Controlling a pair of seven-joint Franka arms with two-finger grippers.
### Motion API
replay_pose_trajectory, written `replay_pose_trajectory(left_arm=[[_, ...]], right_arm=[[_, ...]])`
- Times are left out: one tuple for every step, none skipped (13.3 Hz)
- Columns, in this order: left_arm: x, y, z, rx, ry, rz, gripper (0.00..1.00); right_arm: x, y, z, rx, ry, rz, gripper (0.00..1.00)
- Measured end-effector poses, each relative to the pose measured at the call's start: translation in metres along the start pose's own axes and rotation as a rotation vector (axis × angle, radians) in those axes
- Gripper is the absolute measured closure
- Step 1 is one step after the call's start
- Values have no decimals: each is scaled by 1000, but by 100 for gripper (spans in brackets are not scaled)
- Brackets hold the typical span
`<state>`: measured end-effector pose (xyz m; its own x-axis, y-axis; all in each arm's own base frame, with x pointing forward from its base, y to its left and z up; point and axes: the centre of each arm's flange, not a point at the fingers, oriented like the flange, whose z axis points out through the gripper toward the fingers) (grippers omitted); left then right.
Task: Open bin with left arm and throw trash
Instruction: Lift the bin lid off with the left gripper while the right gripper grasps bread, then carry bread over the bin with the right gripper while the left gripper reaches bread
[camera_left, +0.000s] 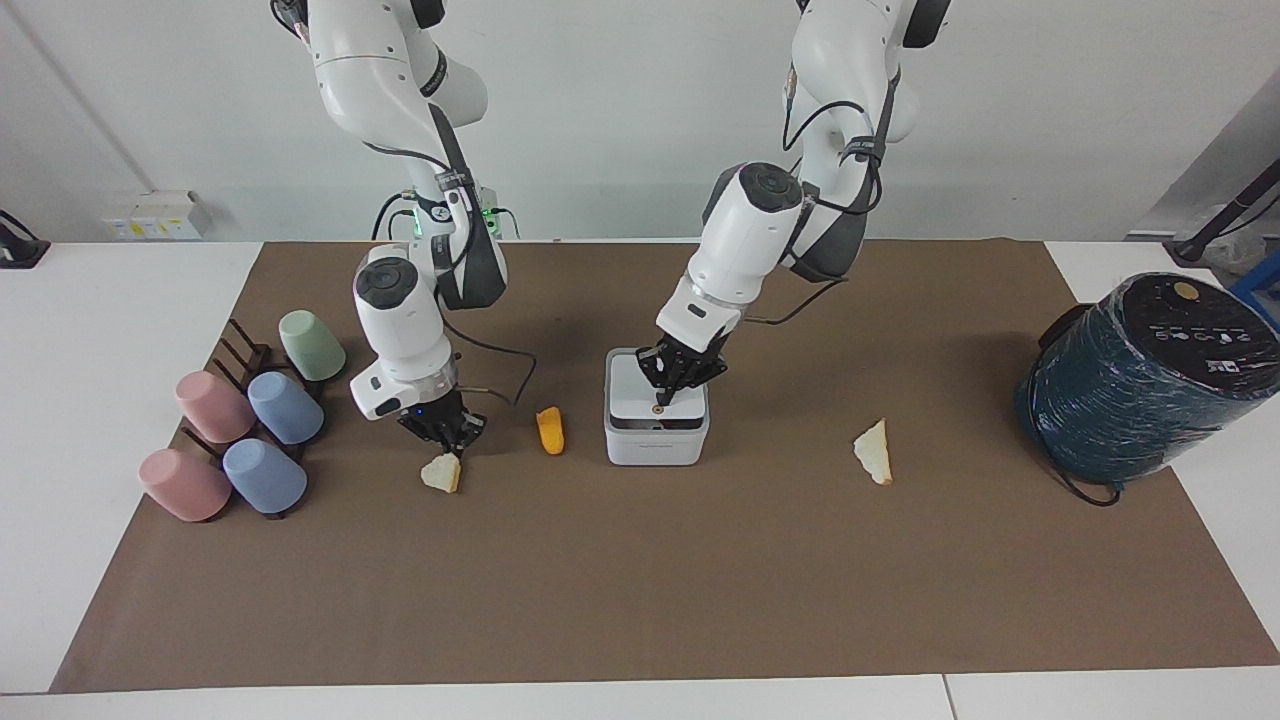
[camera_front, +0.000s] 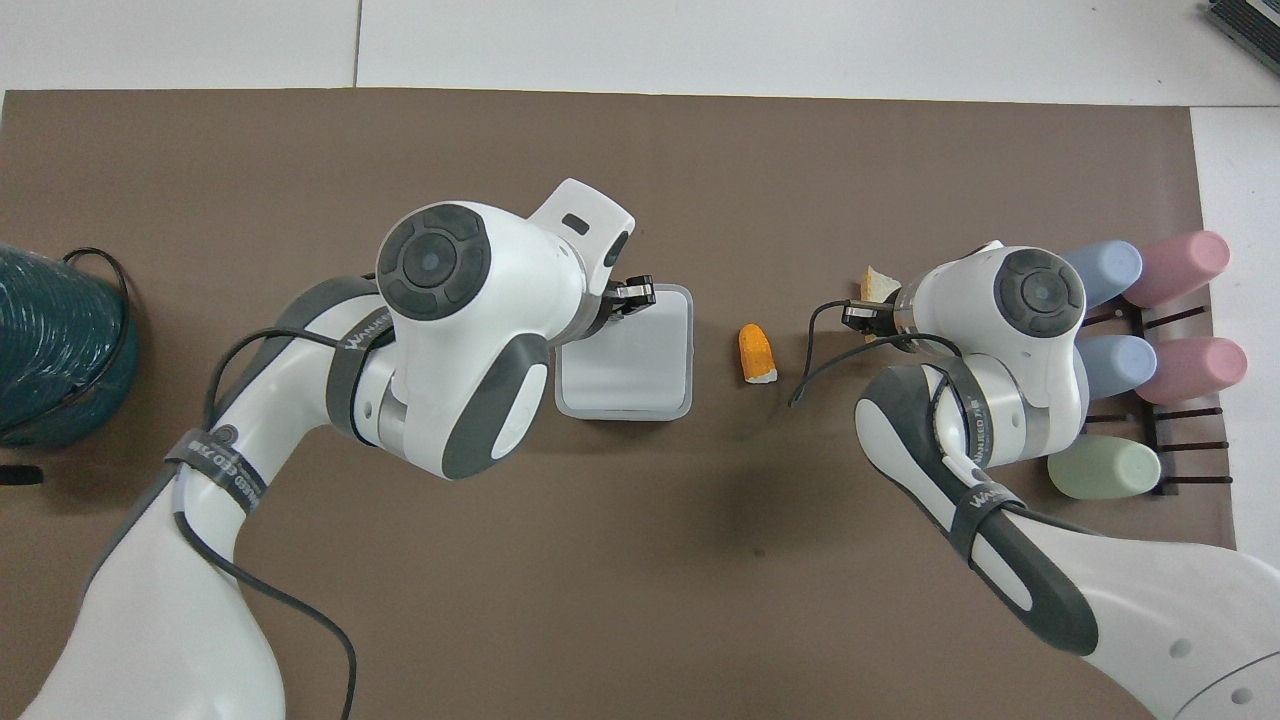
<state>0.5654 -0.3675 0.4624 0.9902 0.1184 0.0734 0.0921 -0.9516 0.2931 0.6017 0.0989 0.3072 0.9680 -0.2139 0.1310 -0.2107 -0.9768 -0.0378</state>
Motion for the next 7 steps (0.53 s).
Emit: replay_pose_trajectory(left_arm=[[14,-8,-26,18,-23,-20,99],[27,-20,-49,32,-39,-41,99],[39,-35,-68,46,-45,-62,99],[51,-51,-81,62,-41,-72,99],[61,-66,-88,81,-26,-63,99],[70,-82,-89,100,-18,-40,99],[80,-105,-88,116,-22,-3,99]], right_arm=[[4,-2,-9,2,5,0,90],[7,-4,-21,0,3,-2,90],[10,-8,-37,-1,-2,-7,90],[11,-15,-56,-4,-11,-15,90],[10,-24,-78,-6,-20,-30,90],[9,-37,-101,-6,-25,-49,90],[7,-53,-124,-2,-26,-72,90]])
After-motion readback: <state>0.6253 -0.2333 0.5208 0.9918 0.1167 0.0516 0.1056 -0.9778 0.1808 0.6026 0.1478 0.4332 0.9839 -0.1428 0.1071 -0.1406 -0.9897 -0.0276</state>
